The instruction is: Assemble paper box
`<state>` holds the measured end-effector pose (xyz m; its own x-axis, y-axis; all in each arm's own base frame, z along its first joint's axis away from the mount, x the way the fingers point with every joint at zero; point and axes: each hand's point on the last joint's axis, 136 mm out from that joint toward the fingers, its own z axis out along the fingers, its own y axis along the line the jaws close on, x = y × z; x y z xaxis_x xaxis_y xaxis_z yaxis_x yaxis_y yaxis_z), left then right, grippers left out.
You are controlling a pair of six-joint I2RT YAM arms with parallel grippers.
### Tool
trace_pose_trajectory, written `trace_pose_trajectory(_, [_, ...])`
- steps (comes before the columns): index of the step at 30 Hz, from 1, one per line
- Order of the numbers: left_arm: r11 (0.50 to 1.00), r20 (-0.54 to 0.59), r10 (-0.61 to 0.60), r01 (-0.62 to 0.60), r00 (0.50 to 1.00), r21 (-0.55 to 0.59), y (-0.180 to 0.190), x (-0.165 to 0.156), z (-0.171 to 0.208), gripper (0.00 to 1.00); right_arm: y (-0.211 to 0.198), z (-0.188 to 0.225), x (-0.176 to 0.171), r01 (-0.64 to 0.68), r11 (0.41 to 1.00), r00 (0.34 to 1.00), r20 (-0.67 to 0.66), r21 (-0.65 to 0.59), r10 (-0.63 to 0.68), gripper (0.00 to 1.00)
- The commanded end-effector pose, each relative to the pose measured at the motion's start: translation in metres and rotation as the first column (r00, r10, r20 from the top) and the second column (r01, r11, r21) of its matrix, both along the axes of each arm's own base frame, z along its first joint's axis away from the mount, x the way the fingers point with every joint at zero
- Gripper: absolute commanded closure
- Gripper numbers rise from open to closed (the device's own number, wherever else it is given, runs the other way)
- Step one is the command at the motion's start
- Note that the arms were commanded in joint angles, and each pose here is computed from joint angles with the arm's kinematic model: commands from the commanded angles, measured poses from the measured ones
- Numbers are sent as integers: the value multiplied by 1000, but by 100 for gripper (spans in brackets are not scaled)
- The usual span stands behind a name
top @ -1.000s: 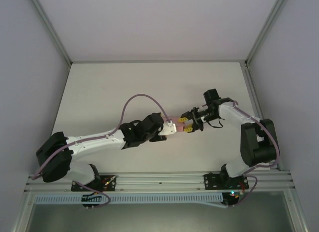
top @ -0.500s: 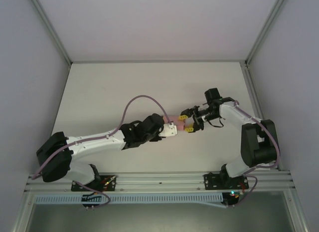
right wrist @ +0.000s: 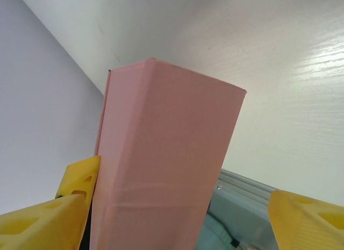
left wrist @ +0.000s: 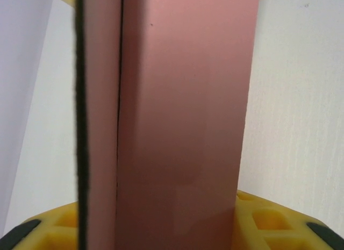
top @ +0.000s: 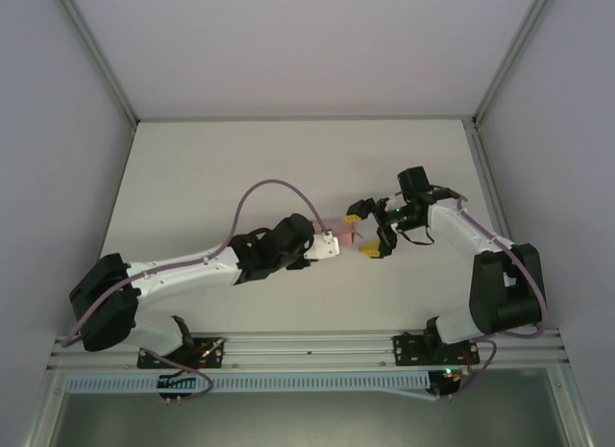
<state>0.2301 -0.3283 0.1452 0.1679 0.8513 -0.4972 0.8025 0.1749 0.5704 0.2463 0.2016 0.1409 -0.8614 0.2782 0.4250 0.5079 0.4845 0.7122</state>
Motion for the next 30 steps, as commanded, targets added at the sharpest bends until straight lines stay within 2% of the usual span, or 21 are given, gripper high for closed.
trace_pose_trajectory(1, [1000, -33, 6, -7, 999, -31, 1, 2, 11, 68, -12, 4, 6, 39, 998, 997, 63, -45, -37, 0])
trace_pose_trajectory(4, [1000, -94, -5, 4, 996, -12, 5, -2, 7, 67, -36, 9, 17, 94, 985, 983, 170, -142, -69, 0])
trace_pose_trajectory(7, [997, -237, -45, 57, 971, 43, 12, -17, -7, 65, -70, 32, 41, 190, 927, 903, 428, -323, -36, 0])
trace_pose_trajectory(10, [987, -394, -69, 120, 917, 105, 26, -37, -27, 64, -94, 72, 64, 327, 868, 703, 710, -374, 41, 0])
trace_pose_trajectory(14, [986, -483, 5, 76, 876, 149, 38, -34, -42, 66, -98, 107, 66, 450, 872, 435, 900, -191, -28, 0])
trace_pose_trajectory(15, [986, -493, 25, 60, 869, 155, 40, -31, -43, 66, -94, 115, 64, 436, 885, 375, 927, -162, -15, 0])
trace_pose_trajectory(17, [987, -510, 46, 41, 859, 158, 42, -25, -44, 64, -75, 129, 51, 311, 937, 280, 957, -162, 72, 0])
trace_pose_trajectory(19, [989, -543, 30, 52, 839, 136, 42, -22, -45, 62, -58, 131, 37, 184, 965, 246, 959, -188, 140, 0])
trace_pose_trajectory(22, [991, -581, 32, 52, 813, 127, 43, -16, -50, 62, -38, 120, 19, 45, 969, 236, 946, -241, 225, 2])
trace_pose_trajectory(25, [986, -604, 57, 50, 795, 159, 46, -11, -58, 62, -20, 101, 9, -38, 950, 225, 924, -309, 310, 10])
trace_pose_trajectory(30, [981, -625, 60, 69, 779, 181, 42, -2, -61, 62, 3, 72, 9, -94, 899, 220, 871, -428, 438, 19])
